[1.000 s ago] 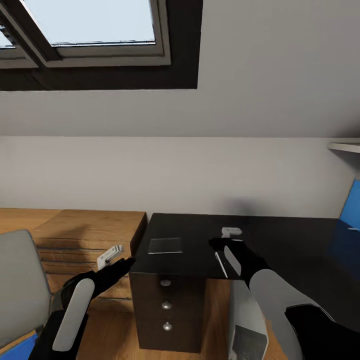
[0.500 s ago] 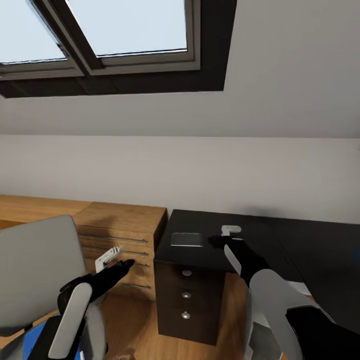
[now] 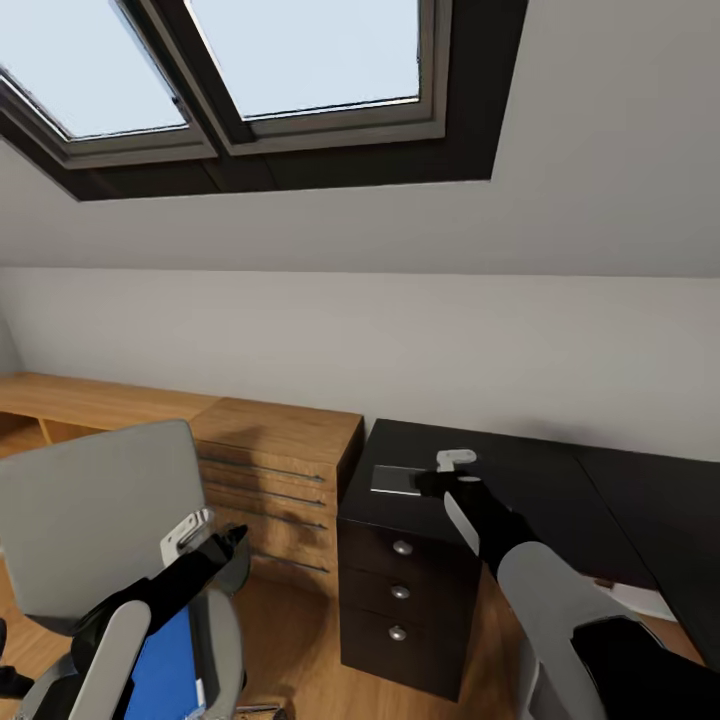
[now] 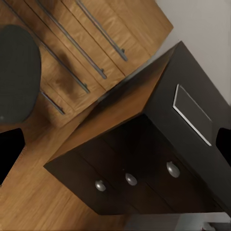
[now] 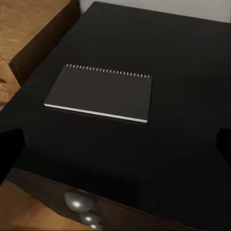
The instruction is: In the bedroom, organize the workspace by keeping the computer under the desk, ensuring the monitor is on the desk, placing the keyboard on the desk next to the monitor, placing the mouse on the desk next to the keyboard, moving the folder from the swivel chair onto the desk next to the mouse, stacking the notebook on top of the folder with the pen on top of the notebook, and positioning the swivel chair next to the desk.
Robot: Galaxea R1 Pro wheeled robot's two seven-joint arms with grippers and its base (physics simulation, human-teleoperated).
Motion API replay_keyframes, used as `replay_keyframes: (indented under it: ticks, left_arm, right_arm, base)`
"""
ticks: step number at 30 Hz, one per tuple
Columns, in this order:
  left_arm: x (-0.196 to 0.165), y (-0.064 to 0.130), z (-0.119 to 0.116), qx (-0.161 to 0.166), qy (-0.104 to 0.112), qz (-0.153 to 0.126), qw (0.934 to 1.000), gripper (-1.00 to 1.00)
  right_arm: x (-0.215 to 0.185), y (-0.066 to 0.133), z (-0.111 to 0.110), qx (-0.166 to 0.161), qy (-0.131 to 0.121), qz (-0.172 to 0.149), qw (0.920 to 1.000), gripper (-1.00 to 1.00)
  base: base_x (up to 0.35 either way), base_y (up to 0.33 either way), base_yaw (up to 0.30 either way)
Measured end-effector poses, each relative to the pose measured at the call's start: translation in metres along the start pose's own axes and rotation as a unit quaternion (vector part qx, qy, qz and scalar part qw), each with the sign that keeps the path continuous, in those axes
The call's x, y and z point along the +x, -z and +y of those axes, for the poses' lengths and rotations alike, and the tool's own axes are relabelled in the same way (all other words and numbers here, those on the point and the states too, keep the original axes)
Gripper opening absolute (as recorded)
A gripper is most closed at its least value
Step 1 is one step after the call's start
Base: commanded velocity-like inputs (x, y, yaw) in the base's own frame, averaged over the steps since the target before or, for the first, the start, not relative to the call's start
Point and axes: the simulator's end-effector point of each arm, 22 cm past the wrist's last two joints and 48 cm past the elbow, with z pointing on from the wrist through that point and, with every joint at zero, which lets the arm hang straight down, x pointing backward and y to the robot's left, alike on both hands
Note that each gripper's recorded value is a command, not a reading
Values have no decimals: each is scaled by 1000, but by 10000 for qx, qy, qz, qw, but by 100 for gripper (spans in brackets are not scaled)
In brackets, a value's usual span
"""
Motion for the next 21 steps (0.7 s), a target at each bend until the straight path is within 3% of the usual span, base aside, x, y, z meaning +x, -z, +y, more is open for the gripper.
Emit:
replay_keyframes:
  ticks: [5, 9, 11, 12, 13, 17, 21]
  left_arm:
    - [0, 0, 1, 18, 17, -2, 10000, 100]
    - [1, 0, 1, 24, 21, -2, 10000, 100]
    - [1, 0, 1, 27, 21, -1, 10000, 100]
    - [1, 0, 1, 27, 20, 0, 10000, 100]
    - [1, 0, 1, 28, 20, 0, 10000, 100]
    - [1, 0, 2, 20, 13, 2, 10000, 100]
    - [3, 0, 6, -36, -6, 6, 10000, 100]
  right_arm:
    - [-8, 3, 11, -126, 183, -86, 9997, 100]
    - [-15, 11, 27, -426, 247, -71, 9988, 100]
    - [-16, 22, 37, -644, 265, -29, 9976, 100]
    - [-10, 47, 52, -875, 269, 13, 9958, 100]
    - [-15, 55, 55, -922, 274, -79, 9953, 100]
    - [-15, 72, 66, -1039, 288, -139, 9941, 100]
    - [-2, 70, 65, -950, 297, 6, 9950, 100]
  base:
    - [0, 0, 242]
    - [0, 0, 243]
    - [0, 0, 206]
    - [0, 0, 169]
    - [0, 0, 173]
    - [0, 95, 210]
    - [0, 228, 242]
